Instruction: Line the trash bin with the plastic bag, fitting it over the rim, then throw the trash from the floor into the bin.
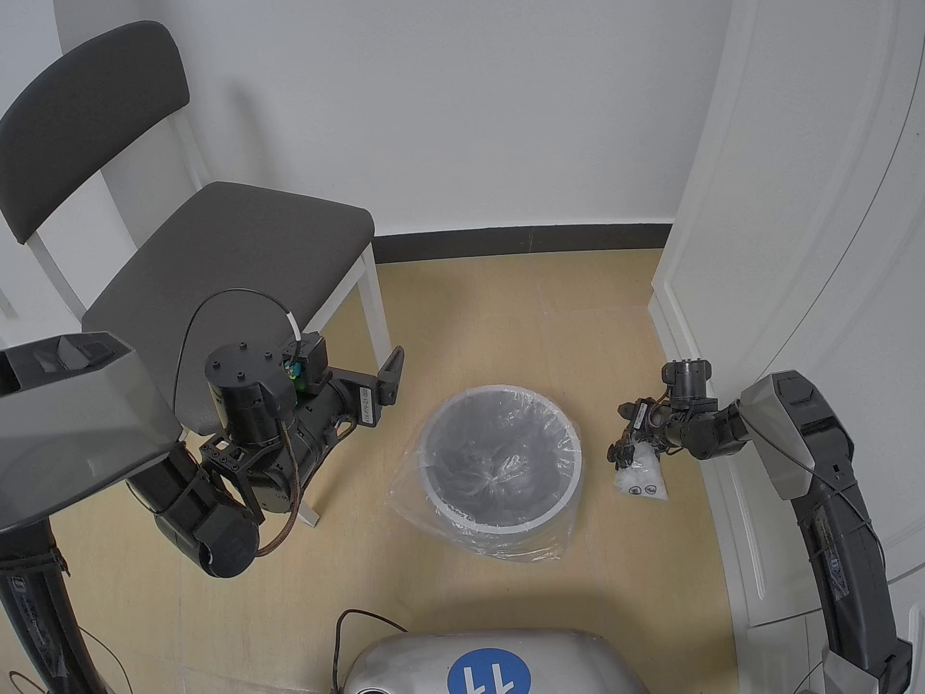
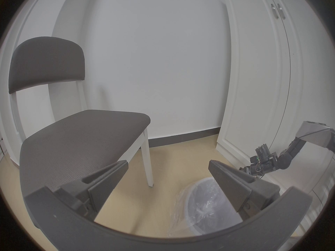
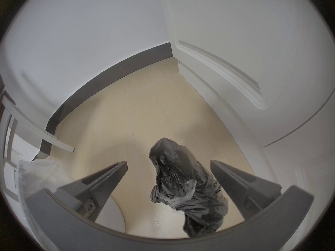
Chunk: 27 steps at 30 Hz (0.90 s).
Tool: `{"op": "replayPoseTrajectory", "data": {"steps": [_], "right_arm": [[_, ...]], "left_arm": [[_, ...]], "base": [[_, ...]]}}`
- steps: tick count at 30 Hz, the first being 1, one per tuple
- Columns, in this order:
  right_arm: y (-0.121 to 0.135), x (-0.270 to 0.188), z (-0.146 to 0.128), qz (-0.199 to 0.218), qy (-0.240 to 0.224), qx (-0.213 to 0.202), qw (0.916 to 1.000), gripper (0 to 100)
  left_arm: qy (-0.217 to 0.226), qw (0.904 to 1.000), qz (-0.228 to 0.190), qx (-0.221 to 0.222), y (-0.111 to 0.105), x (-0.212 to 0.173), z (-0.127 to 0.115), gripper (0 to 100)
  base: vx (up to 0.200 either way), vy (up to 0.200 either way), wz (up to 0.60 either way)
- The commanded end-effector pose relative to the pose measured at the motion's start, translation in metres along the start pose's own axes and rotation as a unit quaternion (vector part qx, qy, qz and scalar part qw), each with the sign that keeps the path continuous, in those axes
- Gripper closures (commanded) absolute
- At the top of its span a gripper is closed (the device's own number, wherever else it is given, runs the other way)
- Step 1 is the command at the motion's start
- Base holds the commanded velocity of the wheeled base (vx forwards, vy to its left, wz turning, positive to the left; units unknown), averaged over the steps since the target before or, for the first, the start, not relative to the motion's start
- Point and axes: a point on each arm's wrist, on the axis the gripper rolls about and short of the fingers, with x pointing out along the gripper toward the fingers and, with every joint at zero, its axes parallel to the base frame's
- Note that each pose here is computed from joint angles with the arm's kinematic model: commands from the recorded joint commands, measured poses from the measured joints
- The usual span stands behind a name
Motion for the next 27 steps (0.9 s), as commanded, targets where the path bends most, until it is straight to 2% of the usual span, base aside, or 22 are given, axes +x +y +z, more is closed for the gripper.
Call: {"op": "replayPoseTrajectory", "data": {"steps": [1,17,18,27], "right_arm": [[-0.0026,0.0071,-0.0097,-0.003,0.005,0.000,1.0000,0],[-0.0045,0.0113,-0.0171,-0.008,0.009,-0.006,0.9999,0],[-0.0045,0.0123,-0.0172,-0.008,0.007,-0.006,0.9999,100],[-0.0022,0.0044,-0.0087,-0.015,0.002,-0.005,0.9999,100]], "left_arm": [[0.001,1.0000,0.001,0.000,0.0000,0.0001,-0.0005,0],[0.002,1.0000,0.000,0.000,0.0002,-0.0006,-0.0013,0],[0.002,1.0000,0.000,0.000,0.0002,-0.0006,-0.0013,0],[0.001,1.0000,0.001,-0.002,0.0008,-0.0048,0.0016,0]], "base": [[0.000,0.000,0.00],[0.000,0.000,0.00],[0.000,0.000,0.00],[0.000,0.000,0.00]]}}
